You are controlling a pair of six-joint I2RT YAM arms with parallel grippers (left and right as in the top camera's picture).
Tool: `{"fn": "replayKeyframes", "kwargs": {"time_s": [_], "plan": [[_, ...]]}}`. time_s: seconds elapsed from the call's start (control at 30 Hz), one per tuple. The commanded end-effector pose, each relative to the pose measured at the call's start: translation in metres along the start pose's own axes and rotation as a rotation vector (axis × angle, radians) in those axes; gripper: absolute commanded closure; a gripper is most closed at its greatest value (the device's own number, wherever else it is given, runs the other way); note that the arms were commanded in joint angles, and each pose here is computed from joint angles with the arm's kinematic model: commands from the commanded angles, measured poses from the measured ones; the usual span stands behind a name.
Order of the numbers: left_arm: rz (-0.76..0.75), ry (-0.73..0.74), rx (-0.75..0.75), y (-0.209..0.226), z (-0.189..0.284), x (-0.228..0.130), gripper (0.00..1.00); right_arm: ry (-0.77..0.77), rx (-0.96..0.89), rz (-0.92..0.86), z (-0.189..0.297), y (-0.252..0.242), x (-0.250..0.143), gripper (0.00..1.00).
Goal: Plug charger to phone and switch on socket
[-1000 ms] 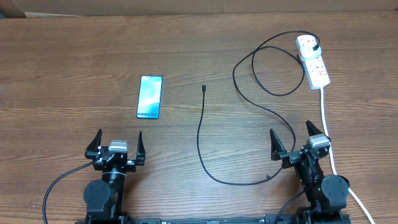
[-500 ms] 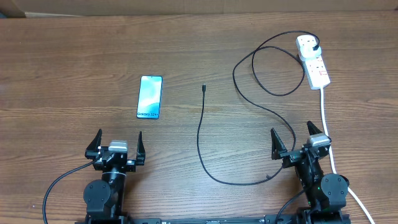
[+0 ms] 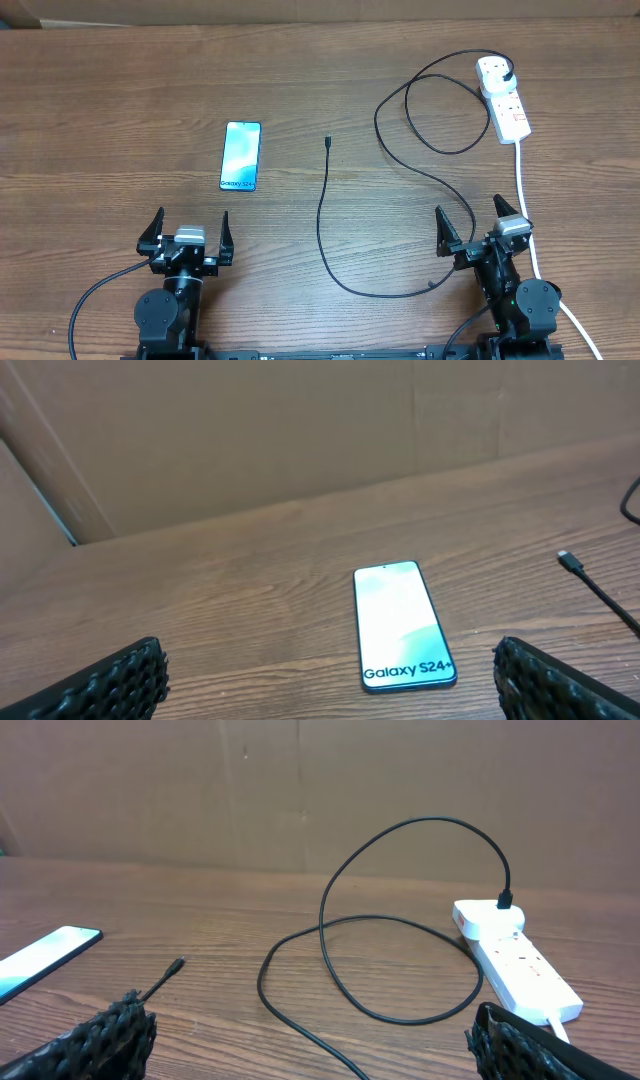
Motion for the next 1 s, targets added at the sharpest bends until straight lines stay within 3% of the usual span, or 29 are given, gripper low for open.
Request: {"fn": "replayKeyframes", "kwargs": {"time_s": [0.0,0.97], "plan": [[0.008,0.002,0.034,0.003,0.0,-0.002,0.0,0.008,-0.007,0.003,-0.001,-0.001,-0.004,0.0],[0.073,-0.124,0.098,0.015,0.005,0.028,0.0,0.008,-0.007,0.003,-0.001,-0.001,-0.004,0.0]]}}
Point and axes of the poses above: each gripper's point midway between its finger pads, its own z axis back along the fingers, its own y axis along the line the jaws close on, x = y × z, the point moved 7 cm from there along z, back along the fingers, and after that the axes turned 6 degrees about -z, right-handed, at the moved point
